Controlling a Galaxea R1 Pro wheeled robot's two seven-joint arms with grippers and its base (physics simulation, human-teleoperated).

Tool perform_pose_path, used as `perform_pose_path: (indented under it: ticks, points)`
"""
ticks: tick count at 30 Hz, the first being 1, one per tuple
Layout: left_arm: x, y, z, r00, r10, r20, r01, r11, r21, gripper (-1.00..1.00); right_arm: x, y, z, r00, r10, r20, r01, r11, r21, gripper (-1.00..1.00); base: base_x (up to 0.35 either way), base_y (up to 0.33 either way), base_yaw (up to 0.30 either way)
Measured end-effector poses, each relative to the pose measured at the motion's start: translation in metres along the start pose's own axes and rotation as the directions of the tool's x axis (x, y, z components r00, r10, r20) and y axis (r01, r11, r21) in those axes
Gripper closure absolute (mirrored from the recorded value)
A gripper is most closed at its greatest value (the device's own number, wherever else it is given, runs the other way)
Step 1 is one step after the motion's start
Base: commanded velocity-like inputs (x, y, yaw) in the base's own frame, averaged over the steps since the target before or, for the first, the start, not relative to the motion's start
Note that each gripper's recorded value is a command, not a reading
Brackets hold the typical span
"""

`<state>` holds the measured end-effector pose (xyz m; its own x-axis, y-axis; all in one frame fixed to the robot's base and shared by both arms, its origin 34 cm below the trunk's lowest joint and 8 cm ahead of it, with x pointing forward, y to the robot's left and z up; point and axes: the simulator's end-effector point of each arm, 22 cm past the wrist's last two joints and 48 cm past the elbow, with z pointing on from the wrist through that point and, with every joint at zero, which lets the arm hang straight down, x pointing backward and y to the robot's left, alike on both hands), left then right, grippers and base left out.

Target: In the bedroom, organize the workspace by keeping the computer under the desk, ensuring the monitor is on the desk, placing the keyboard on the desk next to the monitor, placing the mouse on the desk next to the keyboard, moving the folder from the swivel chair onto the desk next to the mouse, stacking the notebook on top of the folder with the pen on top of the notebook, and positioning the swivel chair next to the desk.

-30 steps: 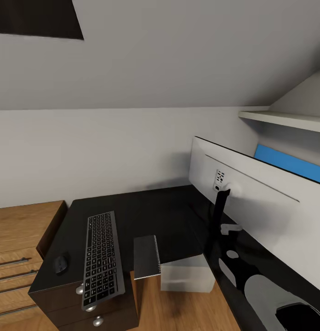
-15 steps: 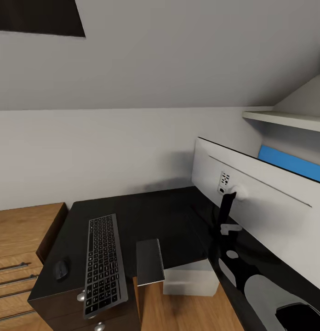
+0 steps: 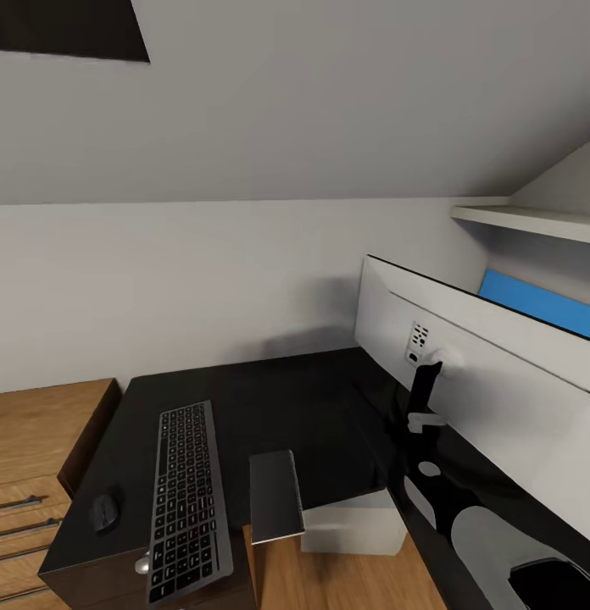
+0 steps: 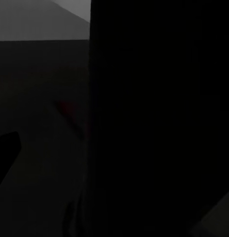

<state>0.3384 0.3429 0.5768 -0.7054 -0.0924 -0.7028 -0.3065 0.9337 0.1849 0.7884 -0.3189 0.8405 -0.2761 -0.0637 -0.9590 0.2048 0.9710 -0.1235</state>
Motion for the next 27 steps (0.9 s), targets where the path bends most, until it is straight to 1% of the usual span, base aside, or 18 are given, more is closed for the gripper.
perform_pose_path:
  ticks: [11, 12, 14, 27]
  points:
    - [0.0002, 0.0001, 0.0, 1.0, 0.0, -0.001, 0.0, 1.0, 0.0, -1.0, 0.0, -0.0013, 0.0002, 1.0, 0.0, 0.0, 0.0, 1.0, 0.002, -1.0, 0.003, 0.0, 0.0]
    - [0.0002, 0.0001, 0.0, 1.0, 0.0, -0.001, 0.0, 1.0, 0.0, -1.0, 0.0001, -0.0014, 0.0002, 1.0, 0.0, 0.0, 0.0, 1.0, 0.002, 1.0, 0.0, 0.0, 0.0]
    - [0.0002, 0.0001, 0.0, 1.0, 0.0, -0.001, 0.0, 1.0, -0.001, -1.0, 0.0001, -0.0029, 0.0003, 1.0, 0.005, 0.0, -0.005, 1.0, 0.007, 1.0, 0.0, 0.0, 0.0]
    - [0.0003, 0.0003, 0.0, 1.0, -0.001, -0.001, 0.001, 1.0, -0.001, -1.0, -0.0003, -0.0034, 0.0005, 1.0, 0.0, 0.0, 0.0, 1.0, 0.006, 1.0, 0.0, 0.0, 0.0]
